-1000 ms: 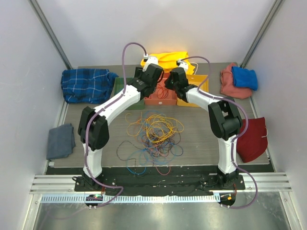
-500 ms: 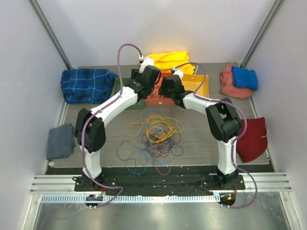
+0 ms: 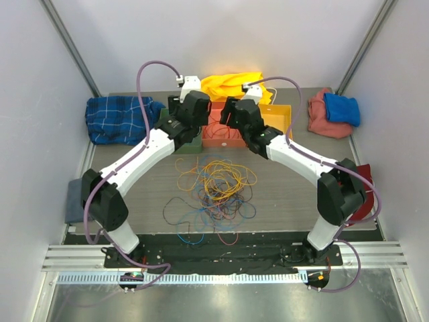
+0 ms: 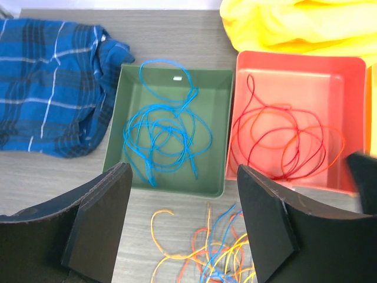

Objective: Untangle the cables

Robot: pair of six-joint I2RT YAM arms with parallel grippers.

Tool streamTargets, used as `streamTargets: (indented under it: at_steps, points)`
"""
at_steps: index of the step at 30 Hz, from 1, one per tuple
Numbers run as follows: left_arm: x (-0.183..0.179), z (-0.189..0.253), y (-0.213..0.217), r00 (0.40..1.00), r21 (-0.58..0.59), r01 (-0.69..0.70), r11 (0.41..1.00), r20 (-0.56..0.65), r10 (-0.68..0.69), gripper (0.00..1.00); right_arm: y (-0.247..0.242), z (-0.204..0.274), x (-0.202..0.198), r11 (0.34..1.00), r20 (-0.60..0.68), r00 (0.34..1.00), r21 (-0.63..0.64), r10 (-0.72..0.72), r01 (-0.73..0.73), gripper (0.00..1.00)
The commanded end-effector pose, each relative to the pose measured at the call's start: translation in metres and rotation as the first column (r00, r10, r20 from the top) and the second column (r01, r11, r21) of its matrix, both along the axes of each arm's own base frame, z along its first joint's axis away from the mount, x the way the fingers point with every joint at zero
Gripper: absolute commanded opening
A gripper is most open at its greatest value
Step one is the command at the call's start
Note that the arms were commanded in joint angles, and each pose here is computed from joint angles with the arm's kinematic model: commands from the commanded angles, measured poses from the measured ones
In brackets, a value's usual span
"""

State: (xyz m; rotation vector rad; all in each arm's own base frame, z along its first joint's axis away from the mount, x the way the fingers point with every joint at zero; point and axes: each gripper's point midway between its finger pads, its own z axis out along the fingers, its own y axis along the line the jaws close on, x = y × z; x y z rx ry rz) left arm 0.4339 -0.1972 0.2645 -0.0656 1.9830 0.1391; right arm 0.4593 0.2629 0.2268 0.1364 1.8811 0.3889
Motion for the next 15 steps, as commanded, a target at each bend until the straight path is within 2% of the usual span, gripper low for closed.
streamTargets:
  at_steps: [1,6,7,8,9,11,12,13,14,15]
  points:
    - [-0.013,0.003,0.01,0.999,-0.066,-0.032,0.997,0.015,0.033,0.77,-0.026,-0.015,-0.005,0.994,-0.019,0.997,-0.084,-0.074,0.073,0.65]
    - [-0.045,-0.011,0.015,0.999,-0.153,-0.006,0.988,-0.036,0.0,0.76,-0.031,-0.009,-0.033,0.999,-0.023,1.0,-0.044,-0.013,0.012,0.6]
    - [-0.056,-0.005,0.012,0.998,-0.201,0.038,0.979,-0.034,-0.045,0.75,-0.033,-0.026,-0.046,0.998,-0.06,0.998,-0.059,0.007,-0.01,0.59]
    - [-0.064,-0.006,0.011,0.997,-0.228,0.058,0.972,-0.039,-0.068,0.75,-0.027,-0.018,-0.061,0.998,-0.055,0.997,-0.034,0.056,-0.058,0.59]
    - [-0.076,-0.022,0.011,0.993,-0.241,0.069,0.968,-0.077,-0.09,0.75,-0.024,-0.023,-0.073,0.996,-0.07,0.994,-0.033,0.081,-0.083,0.59]
    - [-0.097,-0.015,0.002,0.979,-0.331,0.165,0.929,-0.058,-0.194,0.75,-0.011,-0.049,-0.111,0.987,-0.118,0.981,-0.032,0.155,-0.16,0.59]
    - [-0.11,-0.036,0.002,0.974,-0.36,0.161,0.919,-0.093,-0.207,0.75,-0.009,-0.04,-0.125,0.985,-0.093,0.981,-0.015,0.169,-0.171,0.58]
    - [-0.118,-0.037,0.002,0.971,-0.389,0.176,0.904,-0.084,-0.225,0.75,-0.012,-0.056,-0.141,0.984,-0.126,0.977,-0.024,0.173,-0.178,0.58]
    - [-0.129,-0.027,-0.002,0.962,-0.441,0.221,0.87,-0.049,-0.269,0.77,-0.01,-0.059,-0.151,0.981,-0.132,0.974,-0.017,0.187,-0.191,0.59]
    - [-0.138,-0.042,0.001,0.959,-0.453,0.216,0.865,-0.07,-0.276,0.78,-0.005,-0.049,-0.166,0.977,-0.109,0.97,0.018,0.215,-0.214,0.58]
